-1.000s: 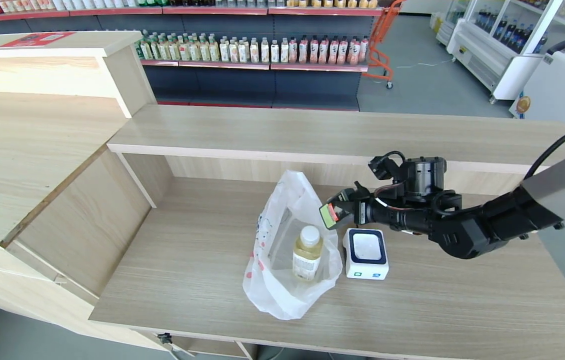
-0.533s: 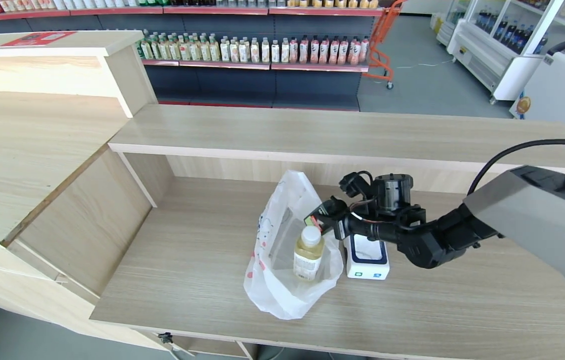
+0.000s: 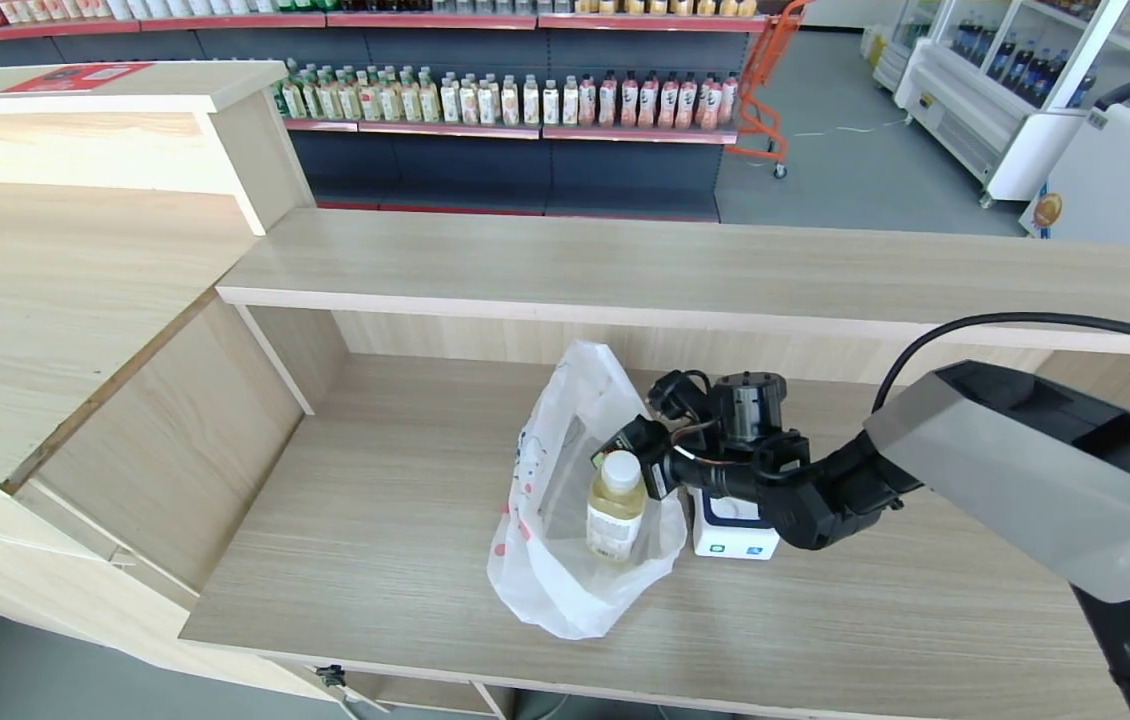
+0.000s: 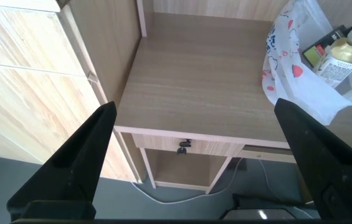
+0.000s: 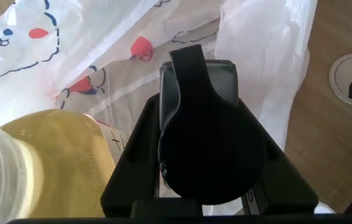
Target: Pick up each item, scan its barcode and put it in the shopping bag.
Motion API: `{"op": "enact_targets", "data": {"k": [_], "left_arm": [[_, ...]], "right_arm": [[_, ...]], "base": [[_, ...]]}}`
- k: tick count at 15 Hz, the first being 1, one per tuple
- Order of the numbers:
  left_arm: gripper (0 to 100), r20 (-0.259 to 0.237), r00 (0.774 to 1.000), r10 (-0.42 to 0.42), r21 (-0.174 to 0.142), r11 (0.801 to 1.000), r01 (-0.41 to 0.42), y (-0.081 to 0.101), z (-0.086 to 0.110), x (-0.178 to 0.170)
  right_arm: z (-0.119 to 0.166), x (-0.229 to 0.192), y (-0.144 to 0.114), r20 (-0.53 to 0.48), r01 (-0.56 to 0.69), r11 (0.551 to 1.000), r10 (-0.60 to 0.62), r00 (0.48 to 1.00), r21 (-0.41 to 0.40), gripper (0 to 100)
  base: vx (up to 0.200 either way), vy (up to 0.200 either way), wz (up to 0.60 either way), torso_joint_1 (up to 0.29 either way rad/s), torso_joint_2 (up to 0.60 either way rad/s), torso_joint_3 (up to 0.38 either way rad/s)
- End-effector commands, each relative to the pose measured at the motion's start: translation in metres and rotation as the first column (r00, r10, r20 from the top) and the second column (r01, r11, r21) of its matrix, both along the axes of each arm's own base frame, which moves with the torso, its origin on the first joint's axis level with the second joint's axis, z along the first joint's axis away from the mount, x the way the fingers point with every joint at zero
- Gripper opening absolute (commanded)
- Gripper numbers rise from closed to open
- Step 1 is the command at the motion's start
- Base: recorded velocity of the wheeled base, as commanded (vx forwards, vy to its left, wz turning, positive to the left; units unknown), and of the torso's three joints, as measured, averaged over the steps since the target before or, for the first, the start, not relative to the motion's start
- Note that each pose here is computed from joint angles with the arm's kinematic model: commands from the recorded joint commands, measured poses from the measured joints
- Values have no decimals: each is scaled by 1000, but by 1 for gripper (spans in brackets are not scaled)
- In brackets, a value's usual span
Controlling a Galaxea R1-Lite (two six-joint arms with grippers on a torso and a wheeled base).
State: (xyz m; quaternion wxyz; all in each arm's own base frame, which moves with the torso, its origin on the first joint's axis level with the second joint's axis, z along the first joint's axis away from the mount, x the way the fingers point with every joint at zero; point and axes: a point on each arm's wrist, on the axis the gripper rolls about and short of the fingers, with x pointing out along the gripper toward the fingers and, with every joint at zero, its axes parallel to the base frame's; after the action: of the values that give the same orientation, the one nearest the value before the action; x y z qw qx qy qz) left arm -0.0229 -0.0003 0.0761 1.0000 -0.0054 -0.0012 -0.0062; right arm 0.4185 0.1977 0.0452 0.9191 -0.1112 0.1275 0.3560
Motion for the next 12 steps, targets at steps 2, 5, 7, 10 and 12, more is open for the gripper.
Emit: {"op": "enact_targets", "data": {"k": [2, 5, 7, 10, 12], "left_arm": [[100, 1, 1000, 0, 0, 1000, 0, 0, 0, 0], [100, 1, 1000, 0, 0, 1000, 0, 0, 0, 0], [100, 1, 1000, 0, 0, 1000, 0, 0, 0, 0], [100, 1, 1000, 0, 0, 1000, 0, 0, 0, 0], [100, 0, 1000, 0, -1, 1000, 0, 0, 0, 0]], "right_arm": [[-10, 3, 0, -9, 1, 1000, -1, 1000, -13, 100], [5, 2, 0, -25, 34, 994, -32, 999, 103, 100], [31, -1, -4, -37, 61, 979, -55, 998, 194, 100], [67, -8, -28, -69, 125, 945, -109, 992, 302, 100], [89, -23, -45, -66, 147, 934, -133, 989, 325, 100]], "base": [[0, 0, 0, 0, 0, 0], [0, 0, 0, 0, 0, 0], [0, 0, 0, 0, 0, 0], [0, 0, 0, 0, 0, 0], [0, 0, 0, 0, 0, 0]]}}
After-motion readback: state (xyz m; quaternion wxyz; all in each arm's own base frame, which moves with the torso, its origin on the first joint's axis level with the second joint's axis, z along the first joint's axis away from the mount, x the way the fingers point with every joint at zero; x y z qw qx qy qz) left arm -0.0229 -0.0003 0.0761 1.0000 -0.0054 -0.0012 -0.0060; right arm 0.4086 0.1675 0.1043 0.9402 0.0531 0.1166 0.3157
